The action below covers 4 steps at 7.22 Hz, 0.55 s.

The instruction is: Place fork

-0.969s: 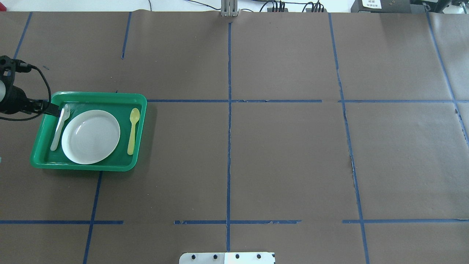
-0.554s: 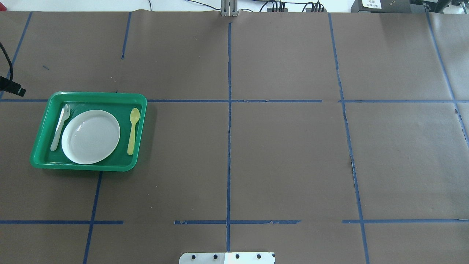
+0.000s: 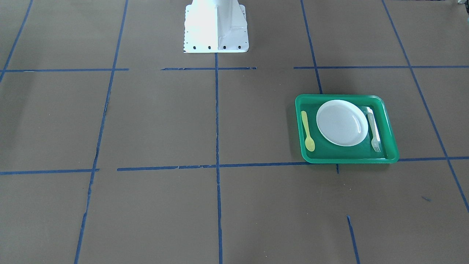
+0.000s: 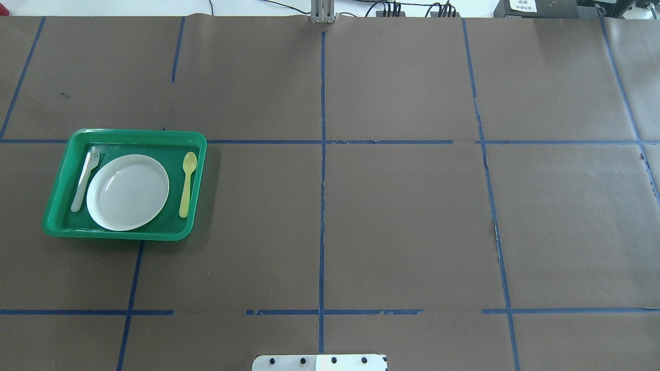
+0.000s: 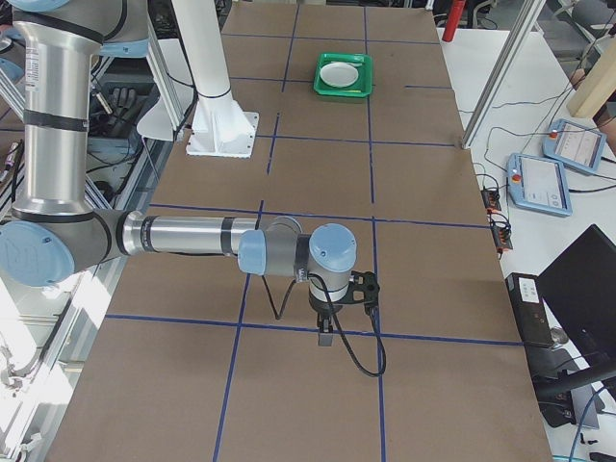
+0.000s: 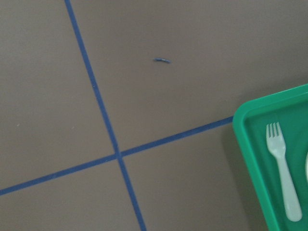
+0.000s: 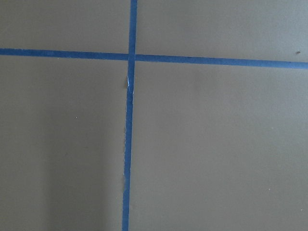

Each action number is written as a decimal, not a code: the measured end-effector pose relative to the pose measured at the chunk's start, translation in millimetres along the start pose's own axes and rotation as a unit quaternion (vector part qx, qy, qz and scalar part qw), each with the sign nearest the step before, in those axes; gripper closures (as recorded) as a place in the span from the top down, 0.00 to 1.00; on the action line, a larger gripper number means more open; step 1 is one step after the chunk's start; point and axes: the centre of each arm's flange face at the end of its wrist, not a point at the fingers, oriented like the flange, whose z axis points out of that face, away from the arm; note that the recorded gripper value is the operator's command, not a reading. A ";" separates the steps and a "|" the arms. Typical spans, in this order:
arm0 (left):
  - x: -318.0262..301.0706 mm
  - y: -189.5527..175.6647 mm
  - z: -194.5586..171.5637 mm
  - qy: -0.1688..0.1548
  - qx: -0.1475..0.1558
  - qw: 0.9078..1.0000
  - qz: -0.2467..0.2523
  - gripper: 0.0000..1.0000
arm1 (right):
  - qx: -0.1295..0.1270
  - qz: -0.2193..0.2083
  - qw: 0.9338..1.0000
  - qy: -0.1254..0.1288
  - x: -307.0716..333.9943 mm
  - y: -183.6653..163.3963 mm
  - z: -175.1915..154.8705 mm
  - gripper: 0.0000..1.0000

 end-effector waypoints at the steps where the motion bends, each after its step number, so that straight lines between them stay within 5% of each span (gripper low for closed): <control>1: -22.7 20.2 7.6 0.015 -0.007 1.000 -0.017 1.00 | 0.000 0.000 1.000 0.000 0.0 0.0 0.0 1.00; 4: -43.9 44.2 23.7 0.024 -0.023 0.999 -0.041 1.00 | 0.000 0.000 1.000 0.000 0.0 0.0 0.0 1.00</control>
